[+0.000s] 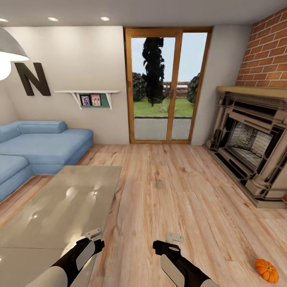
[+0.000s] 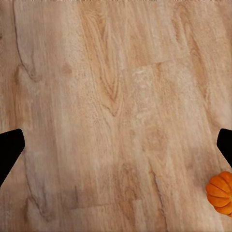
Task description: Place each of the two pumpkins and all three candles from the living room inside a cabinet in the living room (use any cabinet), then make sure every cabinet is closed, and position the cauldron so it is next to a table in the living room.
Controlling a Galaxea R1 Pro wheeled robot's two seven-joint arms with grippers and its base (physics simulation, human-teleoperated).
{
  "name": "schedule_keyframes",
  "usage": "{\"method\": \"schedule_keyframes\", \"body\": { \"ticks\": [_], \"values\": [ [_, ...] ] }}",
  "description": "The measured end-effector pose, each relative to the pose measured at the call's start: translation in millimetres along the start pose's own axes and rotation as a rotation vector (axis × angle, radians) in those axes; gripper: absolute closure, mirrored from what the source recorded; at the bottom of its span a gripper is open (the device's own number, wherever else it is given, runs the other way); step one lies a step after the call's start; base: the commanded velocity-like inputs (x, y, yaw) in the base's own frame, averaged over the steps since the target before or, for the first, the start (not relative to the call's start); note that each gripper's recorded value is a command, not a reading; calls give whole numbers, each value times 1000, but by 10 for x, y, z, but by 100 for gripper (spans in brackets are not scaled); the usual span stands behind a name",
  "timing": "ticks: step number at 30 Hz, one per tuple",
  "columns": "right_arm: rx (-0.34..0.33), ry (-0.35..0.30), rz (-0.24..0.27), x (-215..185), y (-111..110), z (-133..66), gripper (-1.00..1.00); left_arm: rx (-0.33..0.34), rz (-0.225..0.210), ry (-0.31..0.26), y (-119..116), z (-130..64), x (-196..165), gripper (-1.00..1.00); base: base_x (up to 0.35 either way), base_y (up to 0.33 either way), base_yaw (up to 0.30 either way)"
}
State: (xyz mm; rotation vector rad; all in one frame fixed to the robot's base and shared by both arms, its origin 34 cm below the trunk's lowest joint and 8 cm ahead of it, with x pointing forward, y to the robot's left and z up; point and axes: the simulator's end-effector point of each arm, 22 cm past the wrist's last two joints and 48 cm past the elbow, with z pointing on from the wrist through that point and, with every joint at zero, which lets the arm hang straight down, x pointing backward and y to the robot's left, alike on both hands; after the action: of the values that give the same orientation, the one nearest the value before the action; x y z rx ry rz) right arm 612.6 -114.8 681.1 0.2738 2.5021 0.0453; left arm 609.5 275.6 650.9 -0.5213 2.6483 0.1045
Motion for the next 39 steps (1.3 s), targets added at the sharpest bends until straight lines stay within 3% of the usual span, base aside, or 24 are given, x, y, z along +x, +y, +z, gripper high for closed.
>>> {"method": "schedule_keyframes", "body": {
  "ticks": [39],
  "values": [
    [0,0,1,0,2,-1,-100,1,1,0,-6,-1,2,-100,36,26,0]
  ]
}}
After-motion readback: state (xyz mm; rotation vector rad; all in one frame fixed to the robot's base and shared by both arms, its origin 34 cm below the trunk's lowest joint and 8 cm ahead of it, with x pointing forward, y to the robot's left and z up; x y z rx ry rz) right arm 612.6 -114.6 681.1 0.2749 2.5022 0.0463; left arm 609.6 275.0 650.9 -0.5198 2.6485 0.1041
